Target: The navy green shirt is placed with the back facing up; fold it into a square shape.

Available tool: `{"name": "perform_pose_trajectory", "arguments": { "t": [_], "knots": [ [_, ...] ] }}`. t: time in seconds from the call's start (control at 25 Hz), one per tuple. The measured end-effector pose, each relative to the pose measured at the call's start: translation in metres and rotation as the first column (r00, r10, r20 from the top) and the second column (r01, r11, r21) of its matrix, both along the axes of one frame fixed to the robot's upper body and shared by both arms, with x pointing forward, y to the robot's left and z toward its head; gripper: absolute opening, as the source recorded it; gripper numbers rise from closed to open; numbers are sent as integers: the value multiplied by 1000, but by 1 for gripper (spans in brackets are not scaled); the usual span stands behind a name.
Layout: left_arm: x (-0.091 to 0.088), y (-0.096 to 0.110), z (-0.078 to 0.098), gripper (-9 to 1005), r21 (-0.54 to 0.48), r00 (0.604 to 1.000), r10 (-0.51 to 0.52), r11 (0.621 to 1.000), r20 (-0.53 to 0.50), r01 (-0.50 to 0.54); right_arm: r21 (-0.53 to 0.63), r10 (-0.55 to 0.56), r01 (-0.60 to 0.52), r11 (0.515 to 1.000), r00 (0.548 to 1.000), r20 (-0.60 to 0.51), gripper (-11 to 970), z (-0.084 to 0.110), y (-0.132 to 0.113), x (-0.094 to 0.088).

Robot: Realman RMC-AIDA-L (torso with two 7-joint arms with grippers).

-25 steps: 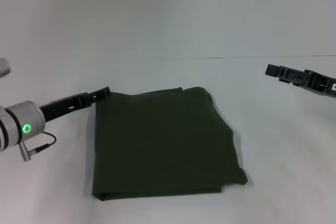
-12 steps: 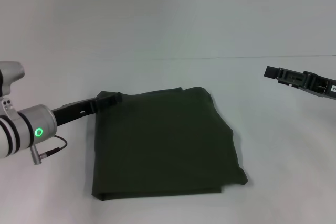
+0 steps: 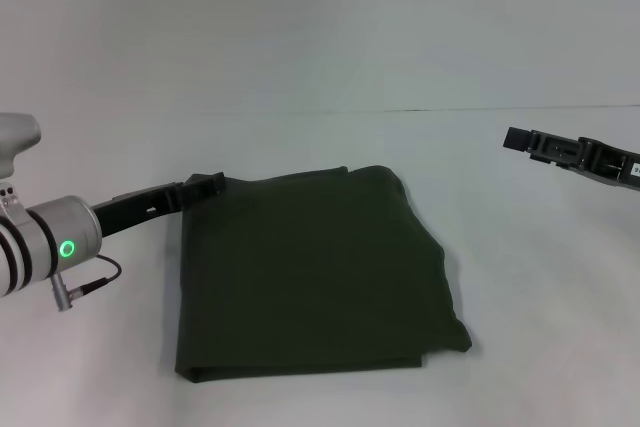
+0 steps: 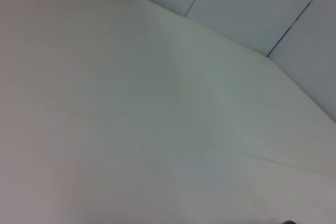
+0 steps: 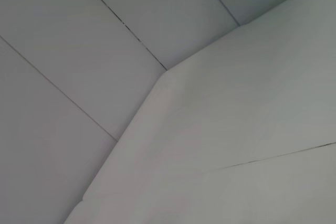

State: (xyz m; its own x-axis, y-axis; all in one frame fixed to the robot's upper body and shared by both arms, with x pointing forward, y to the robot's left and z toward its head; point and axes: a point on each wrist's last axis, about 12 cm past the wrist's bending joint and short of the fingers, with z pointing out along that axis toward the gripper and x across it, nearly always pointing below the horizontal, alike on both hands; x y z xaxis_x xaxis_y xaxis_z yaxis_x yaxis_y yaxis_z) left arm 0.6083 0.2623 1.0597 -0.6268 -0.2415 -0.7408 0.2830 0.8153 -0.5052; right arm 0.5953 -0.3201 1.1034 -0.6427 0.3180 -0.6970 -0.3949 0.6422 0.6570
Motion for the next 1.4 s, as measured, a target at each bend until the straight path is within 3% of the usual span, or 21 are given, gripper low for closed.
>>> {"name": "perform_pose_trajectory", "arguments": {
  "t": [0.68, 1.12, 1.4],
  "knots": [
    [-1, -11, -3, 904, -4, 1000, -18, 1000, -7, 18, 1, -3, 3, 1000, 1000, -2, 838, -1, -1, -1],
    [2, -18, -8, 814, 41, 999, -25, 999, -27, 26, 5, -1, 1, 1000, 1000, -2, 836, 1, 1, 1],
    [3, -17, -6, 604, 48, 999, -31, 998, -23, 32, 5, 0, 0, 1000, 1000, -1, 836, 2, 2, 2]
  ]
}}
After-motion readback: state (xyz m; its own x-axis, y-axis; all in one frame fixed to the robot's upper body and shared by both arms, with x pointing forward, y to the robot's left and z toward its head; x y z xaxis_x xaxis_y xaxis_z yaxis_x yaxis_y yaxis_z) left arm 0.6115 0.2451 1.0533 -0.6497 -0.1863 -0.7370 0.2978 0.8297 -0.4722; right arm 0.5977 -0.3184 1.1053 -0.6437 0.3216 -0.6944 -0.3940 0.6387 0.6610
